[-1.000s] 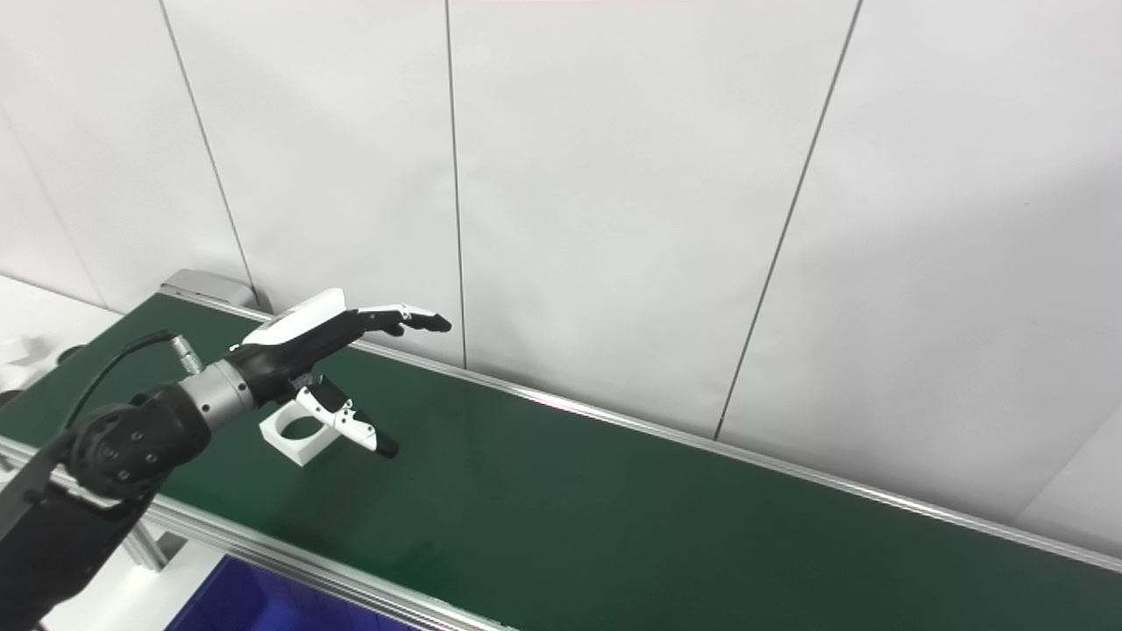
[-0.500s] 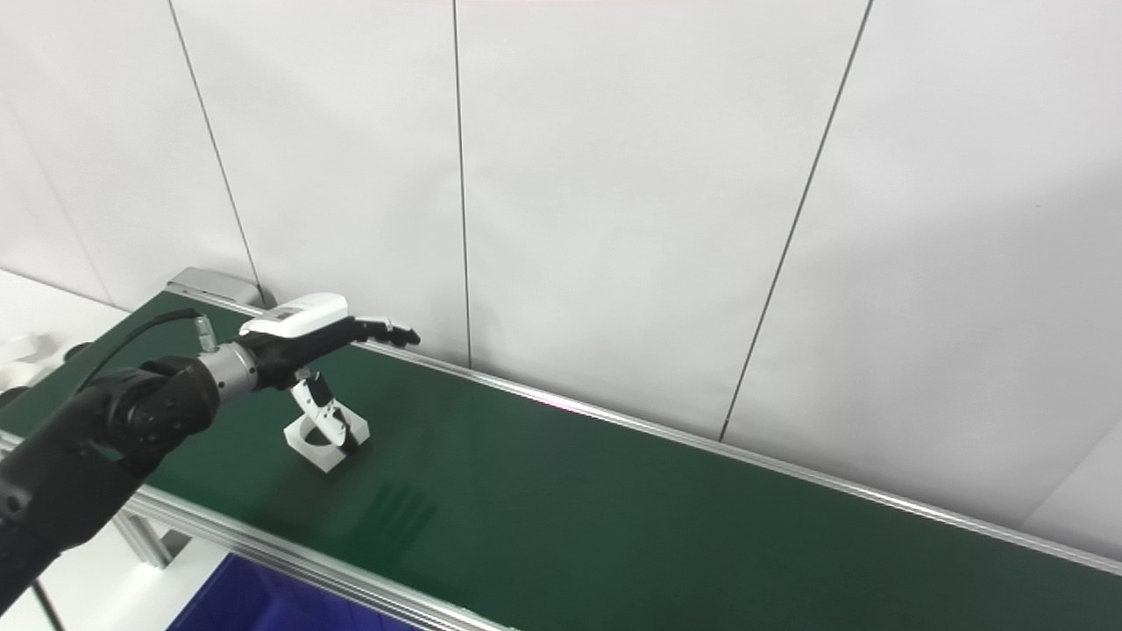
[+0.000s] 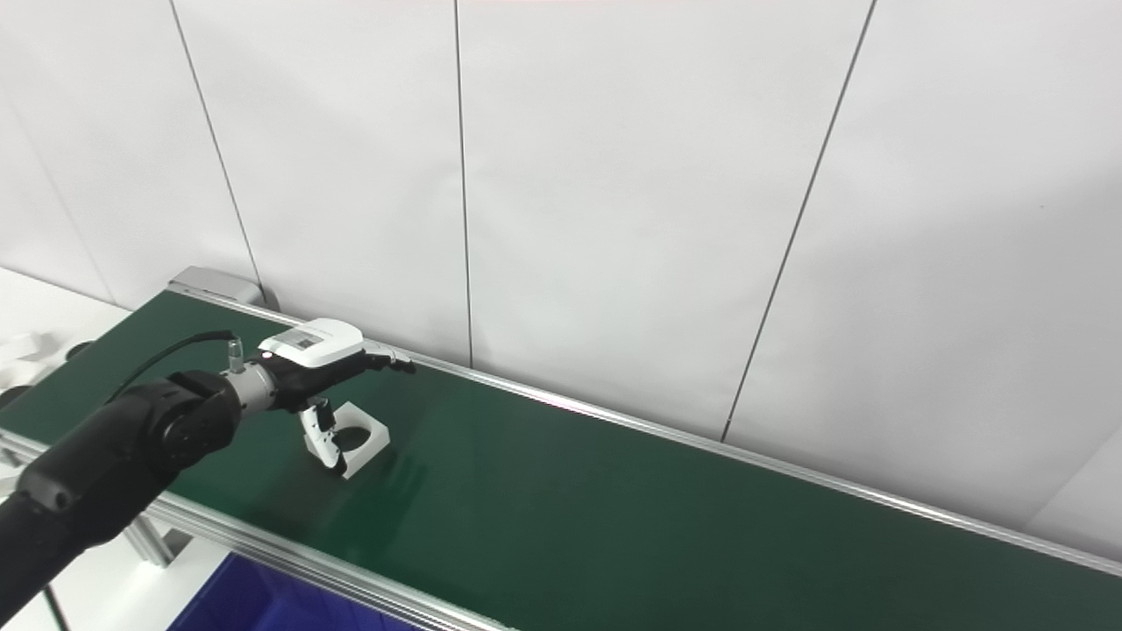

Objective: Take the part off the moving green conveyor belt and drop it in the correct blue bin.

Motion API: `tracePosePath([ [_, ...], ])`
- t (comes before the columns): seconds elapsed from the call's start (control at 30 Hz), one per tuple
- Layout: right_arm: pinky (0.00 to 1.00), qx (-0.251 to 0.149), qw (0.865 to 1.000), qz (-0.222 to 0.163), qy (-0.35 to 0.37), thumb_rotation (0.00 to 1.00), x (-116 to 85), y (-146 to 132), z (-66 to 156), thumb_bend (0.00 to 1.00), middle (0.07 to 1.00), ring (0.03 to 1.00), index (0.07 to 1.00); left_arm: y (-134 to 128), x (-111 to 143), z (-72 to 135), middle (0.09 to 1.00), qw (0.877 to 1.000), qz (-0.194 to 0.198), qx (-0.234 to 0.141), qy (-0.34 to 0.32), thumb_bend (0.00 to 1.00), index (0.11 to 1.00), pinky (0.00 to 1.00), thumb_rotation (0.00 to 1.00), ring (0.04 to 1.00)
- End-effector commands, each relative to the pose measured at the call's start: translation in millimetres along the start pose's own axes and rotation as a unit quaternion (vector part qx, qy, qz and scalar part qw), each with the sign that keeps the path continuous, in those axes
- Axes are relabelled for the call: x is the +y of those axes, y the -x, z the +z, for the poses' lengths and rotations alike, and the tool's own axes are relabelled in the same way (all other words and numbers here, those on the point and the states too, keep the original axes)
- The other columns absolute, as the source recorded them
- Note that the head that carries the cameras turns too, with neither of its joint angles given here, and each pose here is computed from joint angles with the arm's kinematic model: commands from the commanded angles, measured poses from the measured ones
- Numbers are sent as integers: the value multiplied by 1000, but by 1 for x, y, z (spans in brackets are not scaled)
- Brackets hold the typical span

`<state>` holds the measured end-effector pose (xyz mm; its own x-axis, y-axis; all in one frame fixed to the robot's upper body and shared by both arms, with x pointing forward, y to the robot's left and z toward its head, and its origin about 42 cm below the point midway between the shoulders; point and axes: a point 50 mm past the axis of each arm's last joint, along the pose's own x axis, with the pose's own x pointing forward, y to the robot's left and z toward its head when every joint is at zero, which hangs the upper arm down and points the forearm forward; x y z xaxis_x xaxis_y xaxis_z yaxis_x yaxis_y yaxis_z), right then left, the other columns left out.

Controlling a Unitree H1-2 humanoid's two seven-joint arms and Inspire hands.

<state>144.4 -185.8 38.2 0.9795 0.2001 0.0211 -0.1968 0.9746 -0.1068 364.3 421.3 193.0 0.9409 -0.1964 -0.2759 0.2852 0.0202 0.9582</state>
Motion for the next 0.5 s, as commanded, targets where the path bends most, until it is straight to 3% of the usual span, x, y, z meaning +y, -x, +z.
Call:
tracePosePath([
  [0.0,754,-45,999,0,-3,805,1,-3,12,533,883,836,950,-7,21,-1,864,999,36,-6,-30,956,867,742,0,826],
  [0.17,758,-45,999,2,-2,815,1,-3,12,513,884,839,952,-16,6,0,884,998,16,-6,-55,959,879,795,0,855],
  [0.4,768,-44,999,1,-1,845,0,-2,13,544,885,845,953,-26,-8,9,870,998,-2,-9,-59,955,867,773,0,827],
  [0.47,764,-45,999,0,-4,829,1,-2,13,511,884,841,951,-30,-13,11,870,998,-7,-11,-63,949,866,764,0,820],
])
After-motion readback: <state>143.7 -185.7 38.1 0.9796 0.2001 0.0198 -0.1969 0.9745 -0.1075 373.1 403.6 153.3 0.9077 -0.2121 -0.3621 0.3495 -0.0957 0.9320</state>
